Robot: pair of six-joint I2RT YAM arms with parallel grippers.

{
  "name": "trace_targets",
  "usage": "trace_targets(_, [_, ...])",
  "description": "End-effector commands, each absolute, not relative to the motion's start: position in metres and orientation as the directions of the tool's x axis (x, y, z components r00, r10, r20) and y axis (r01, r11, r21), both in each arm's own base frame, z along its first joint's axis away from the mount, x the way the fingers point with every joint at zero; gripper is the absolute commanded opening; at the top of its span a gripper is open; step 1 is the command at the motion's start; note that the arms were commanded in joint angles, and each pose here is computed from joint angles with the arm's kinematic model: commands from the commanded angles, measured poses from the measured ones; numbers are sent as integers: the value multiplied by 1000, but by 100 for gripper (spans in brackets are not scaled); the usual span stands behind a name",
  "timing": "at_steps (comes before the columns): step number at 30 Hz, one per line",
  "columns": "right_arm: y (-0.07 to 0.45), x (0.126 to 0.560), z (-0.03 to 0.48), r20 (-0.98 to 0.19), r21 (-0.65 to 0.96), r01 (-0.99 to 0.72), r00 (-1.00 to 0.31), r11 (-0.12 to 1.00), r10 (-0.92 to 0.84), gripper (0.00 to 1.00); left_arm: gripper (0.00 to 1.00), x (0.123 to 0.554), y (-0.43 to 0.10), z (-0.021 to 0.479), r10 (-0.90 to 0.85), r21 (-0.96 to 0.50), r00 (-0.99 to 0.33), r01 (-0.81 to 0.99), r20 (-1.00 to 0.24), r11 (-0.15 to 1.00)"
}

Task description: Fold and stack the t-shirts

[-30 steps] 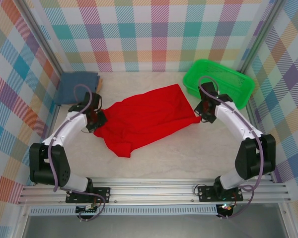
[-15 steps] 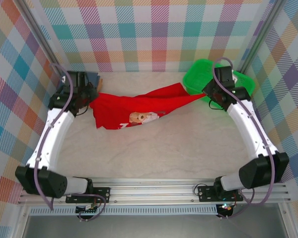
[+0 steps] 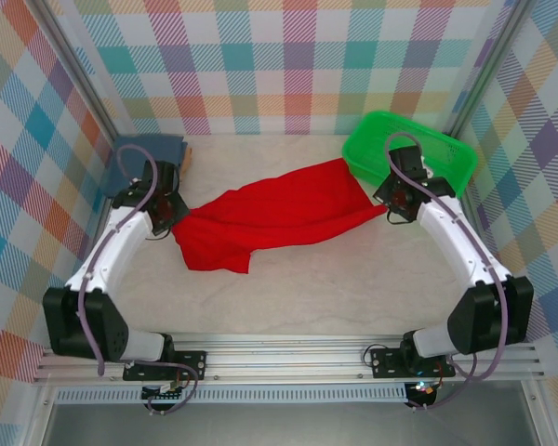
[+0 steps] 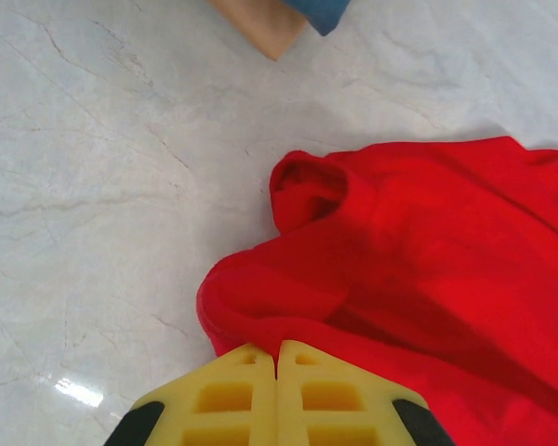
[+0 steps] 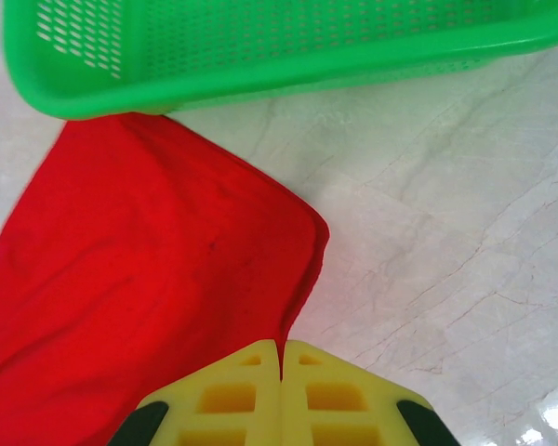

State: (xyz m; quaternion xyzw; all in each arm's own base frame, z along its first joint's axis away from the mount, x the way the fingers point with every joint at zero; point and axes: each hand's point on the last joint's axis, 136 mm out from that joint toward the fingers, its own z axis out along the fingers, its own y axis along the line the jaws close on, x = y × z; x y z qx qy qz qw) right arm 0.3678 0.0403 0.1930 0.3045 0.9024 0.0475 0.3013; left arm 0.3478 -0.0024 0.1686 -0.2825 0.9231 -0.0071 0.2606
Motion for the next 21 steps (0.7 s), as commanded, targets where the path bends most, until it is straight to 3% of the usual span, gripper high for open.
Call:
trace_targets(1, [33, 386, 198, -558, 231, 519, -622, 823, 549, 0, 0, 379, 4, 182, -523, -178, -673, -514, -523, 839])
trace_targets(5, [35, 398, 195, -556, 225, 514, -630, 828, 543, 0, 0, 395, 5, 166, -514, -149, -689, -518, -511, 843])
trace_targets(21, [52, 401, 175, -478, 260, 492, -682, 831, 553, 0, 0, 515, -27, 135, -483, -308, -713, -373, -508, 875])
